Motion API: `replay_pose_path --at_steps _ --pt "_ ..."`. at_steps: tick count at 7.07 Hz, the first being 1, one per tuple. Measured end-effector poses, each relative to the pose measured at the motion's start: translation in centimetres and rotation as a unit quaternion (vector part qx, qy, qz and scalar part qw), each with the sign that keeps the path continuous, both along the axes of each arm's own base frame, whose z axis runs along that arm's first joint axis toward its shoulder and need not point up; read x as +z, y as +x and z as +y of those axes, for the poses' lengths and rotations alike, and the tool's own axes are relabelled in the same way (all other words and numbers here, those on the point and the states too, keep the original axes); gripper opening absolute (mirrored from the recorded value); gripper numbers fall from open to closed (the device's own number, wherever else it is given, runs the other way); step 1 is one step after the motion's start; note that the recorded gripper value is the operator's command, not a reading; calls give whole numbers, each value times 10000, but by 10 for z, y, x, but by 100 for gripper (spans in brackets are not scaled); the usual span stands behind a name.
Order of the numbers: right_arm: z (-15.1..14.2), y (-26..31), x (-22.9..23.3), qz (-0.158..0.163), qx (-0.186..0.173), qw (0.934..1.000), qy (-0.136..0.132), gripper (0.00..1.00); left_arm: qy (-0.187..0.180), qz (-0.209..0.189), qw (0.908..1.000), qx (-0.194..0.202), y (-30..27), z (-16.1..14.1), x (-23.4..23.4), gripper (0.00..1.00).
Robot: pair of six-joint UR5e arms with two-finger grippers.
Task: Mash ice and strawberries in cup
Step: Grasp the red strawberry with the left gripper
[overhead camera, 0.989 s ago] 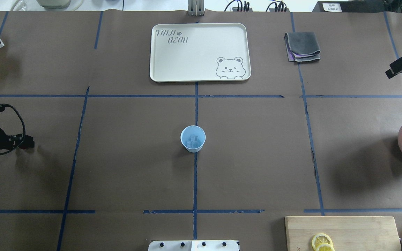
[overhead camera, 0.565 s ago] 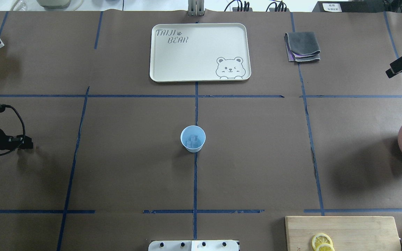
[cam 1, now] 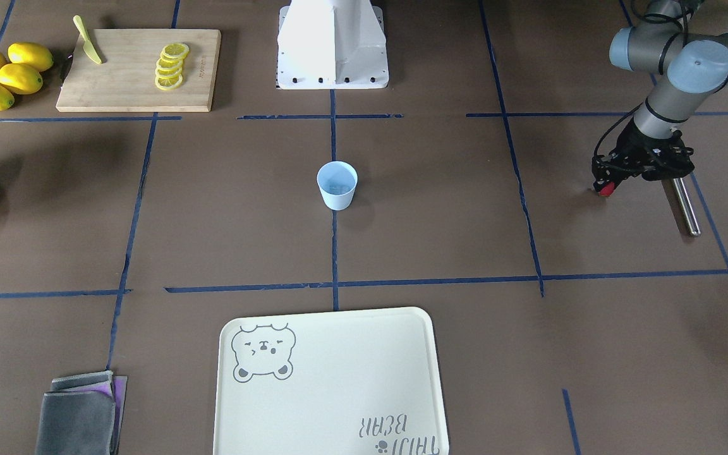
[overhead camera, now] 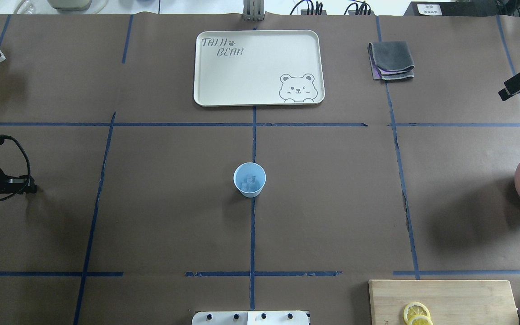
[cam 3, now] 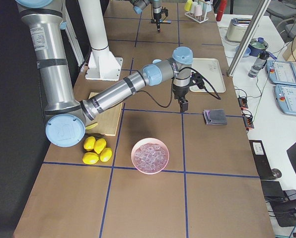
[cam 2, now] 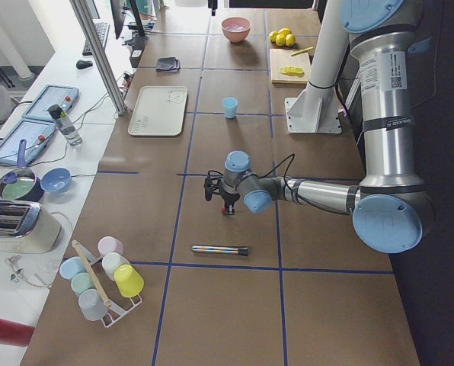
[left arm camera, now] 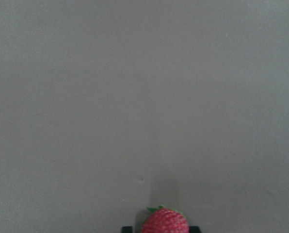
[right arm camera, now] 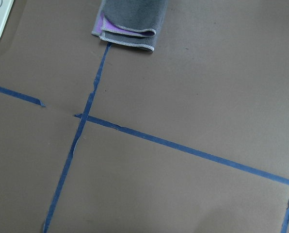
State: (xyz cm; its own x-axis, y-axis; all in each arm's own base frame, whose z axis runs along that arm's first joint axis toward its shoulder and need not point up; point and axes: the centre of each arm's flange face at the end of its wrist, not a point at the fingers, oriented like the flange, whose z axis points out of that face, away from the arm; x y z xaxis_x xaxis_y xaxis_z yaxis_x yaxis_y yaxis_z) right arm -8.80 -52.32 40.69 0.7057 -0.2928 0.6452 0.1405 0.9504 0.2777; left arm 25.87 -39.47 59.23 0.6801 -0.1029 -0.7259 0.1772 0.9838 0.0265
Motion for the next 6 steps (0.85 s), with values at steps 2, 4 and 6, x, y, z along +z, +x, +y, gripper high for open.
replay_pose_path --at_steps 2,4,6 --pt "1 0 1 -10 -5 10000 -10 100 41 45 10000 -19 -3 0 -8 1" --pt "3 3 4 -35 2 10000 -58 100 -101 93 9999 22 -9 -2 -52 1" --pt "9 20 19 -125 47 9997 -189 100 -344 -20 9994 38 1 -17 -139 2"
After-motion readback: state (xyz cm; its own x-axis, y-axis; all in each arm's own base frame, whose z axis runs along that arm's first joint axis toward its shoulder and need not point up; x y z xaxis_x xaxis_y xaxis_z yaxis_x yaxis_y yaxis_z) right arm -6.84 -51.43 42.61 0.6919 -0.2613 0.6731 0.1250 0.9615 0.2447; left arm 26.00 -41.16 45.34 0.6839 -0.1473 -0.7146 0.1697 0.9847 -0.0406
